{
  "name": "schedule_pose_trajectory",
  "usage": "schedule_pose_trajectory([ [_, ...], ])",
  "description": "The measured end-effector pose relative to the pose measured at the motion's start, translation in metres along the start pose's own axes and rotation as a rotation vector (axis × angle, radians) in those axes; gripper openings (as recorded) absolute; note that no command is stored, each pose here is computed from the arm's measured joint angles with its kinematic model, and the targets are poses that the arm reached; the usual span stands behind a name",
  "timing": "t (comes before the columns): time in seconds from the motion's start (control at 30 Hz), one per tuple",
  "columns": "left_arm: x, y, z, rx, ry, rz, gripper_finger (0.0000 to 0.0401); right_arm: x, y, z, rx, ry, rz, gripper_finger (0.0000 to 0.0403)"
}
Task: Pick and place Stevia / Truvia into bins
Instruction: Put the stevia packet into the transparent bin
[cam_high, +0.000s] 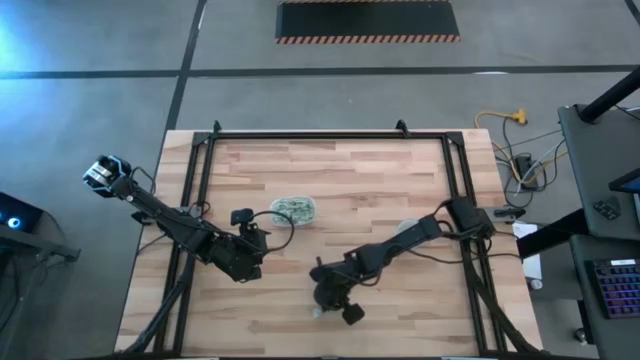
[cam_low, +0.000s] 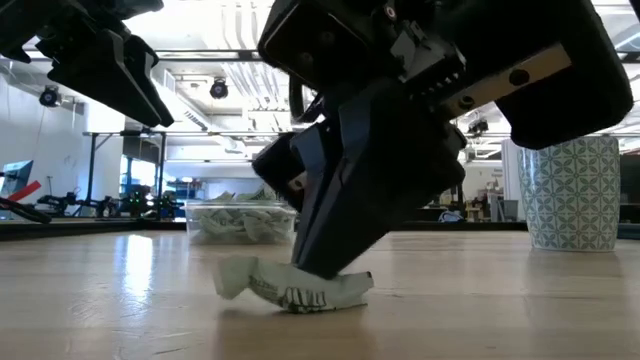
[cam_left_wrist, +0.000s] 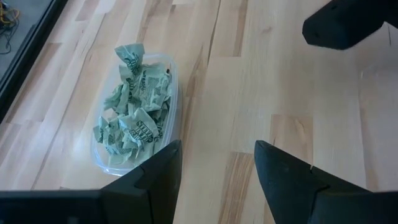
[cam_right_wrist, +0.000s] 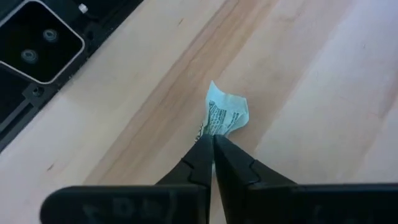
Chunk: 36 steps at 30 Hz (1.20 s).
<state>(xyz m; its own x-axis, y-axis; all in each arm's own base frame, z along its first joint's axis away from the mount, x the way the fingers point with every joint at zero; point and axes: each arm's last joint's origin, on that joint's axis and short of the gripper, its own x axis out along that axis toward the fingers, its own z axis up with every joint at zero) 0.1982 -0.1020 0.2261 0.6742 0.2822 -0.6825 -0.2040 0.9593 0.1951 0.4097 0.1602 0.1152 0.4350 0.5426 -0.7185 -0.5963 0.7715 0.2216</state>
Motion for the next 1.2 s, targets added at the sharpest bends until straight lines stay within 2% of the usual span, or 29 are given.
schedule_pose_trajectory([
  [0.13, 0.0, 0.0, 0.0, 0.0, 0.001, -0.001, 0.0185, -0.016, 0.001, 0.008, -0.026, 0.003, -0.076, 0.0009],
  [0.3, 0.0, 0.0, 0.0, 0.0, 0.001, 0.0, 0.0185, -0.041, 0.001, 0.022, -0.089, -0.015, -0.251, 0.0009],
  [0.43, 0.0, 0.0, 0.0, 0.002, 0.003, 0.001, 0.0185, -0.059, -0.006, 0.03, -0.141, -0.017, -0.475, 0.0009],
  [0.57, 0.0, 0.0, 0.0, 0.002, 0.003, 0.001, 0.0185, -0.075, -0.025, 0.033, -0.162, 0.004, -0.738, 0.0009],
  [0.63, 0.0, 0.0, 0.0, 0.004, 0.005, 0.002, 0.0185, -0.083, -0.037, 0.034, -0.16, 0.005, -0.809, 0.0009],
  [0.87, 0.0, 0.001, -0.002, 0.015, 0.021, 0.005, 0.0185, -0.11, -0.089, 0.022, -0.085, 0.015, -0.904, 0.0009],
  [1.03, 0.0, 0.001, -0.003, 0.019, 0.025, 0.008, 0.0185, -0.125, -0.114, 0.013, -0.042, -0.022, -0.828, 0.0009],
  [1.2, 0.0, 0.001, -0.003, 0.021, 0.026, 0.008, 0.0185, -0.131, -0.126, 0.005, -0.007, -0.034, -0.79, 0.0009],
])
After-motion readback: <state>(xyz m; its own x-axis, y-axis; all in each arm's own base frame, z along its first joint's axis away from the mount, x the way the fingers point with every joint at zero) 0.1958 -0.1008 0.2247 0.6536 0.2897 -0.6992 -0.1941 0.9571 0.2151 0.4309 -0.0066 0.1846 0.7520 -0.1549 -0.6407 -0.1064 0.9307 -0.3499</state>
